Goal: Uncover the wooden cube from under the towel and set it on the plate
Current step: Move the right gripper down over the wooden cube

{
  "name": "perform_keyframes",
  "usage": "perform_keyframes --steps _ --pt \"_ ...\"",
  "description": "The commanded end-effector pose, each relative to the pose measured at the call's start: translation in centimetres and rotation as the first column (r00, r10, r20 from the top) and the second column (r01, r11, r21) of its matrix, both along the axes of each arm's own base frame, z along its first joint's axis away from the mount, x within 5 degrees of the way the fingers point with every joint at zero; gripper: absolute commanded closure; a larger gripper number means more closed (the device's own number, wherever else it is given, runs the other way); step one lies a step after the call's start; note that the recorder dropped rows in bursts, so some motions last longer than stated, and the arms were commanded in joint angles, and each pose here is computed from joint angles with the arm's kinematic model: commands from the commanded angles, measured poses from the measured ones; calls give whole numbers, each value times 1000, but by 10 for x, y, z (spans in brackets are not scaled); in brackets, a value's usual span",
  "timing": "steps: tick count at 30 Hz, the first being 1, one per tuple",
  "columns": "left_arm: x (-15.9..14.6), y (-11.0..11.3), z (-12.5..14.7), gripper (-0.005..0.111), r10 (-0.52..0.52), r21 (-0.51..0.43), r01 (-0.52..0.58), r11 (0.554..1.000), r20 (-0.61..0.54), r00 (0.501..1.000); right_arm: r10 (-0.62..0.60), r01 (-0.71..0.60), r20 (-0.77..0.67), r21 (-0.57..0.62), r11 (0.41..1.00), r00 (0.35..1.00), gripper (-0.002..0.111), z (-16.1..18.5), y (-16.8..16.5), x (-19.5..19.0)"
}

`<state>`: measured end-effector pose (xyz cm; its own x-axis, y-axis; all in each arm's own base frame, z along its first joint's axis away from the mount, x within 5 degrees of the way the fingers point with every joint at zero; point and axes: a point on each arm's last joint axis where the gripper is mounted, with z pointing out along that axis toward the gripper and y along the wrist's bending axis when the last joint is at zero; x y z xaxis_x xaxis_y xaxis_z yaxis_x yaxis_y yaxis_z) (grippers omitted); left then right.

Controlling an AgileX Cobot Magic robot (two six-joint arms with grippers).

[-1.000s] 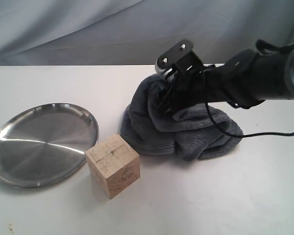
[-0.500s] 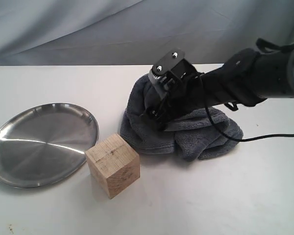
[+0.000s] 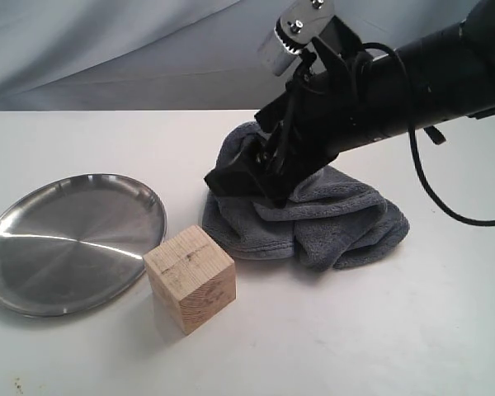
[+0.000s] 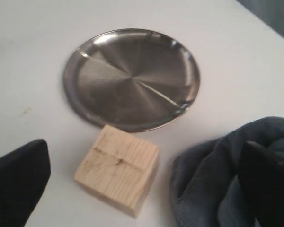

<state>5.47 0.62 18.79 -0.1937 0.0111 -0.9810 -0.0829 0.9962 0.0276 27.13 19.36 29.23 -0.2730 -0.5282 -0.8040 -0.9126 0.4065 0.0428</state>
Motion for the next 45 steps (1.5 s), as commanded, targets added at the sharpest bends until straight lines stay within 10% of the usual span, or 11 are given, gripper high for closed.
perform_keyframes --steps 1,11,25,45 --pt "0 0 1 107 3 -1 -3 1000 17 1000 54 -56 -75 -30 998 996 18 -6 2 -11" --pt "0 0 1 107 3 -4 -3 1000 17 1000 166 -161 25 -150 976 986 108 -24 37 -40" --pt "0 0 1 107 3 -1 -3 1000 17 1000 -58 59 57 -32 998 997 108 -18 70 -50" --pt "0 0 1 107 3 -1 -3 1000 17 1000 -186 205 155 -120 971 970 108 -100 93 -9"
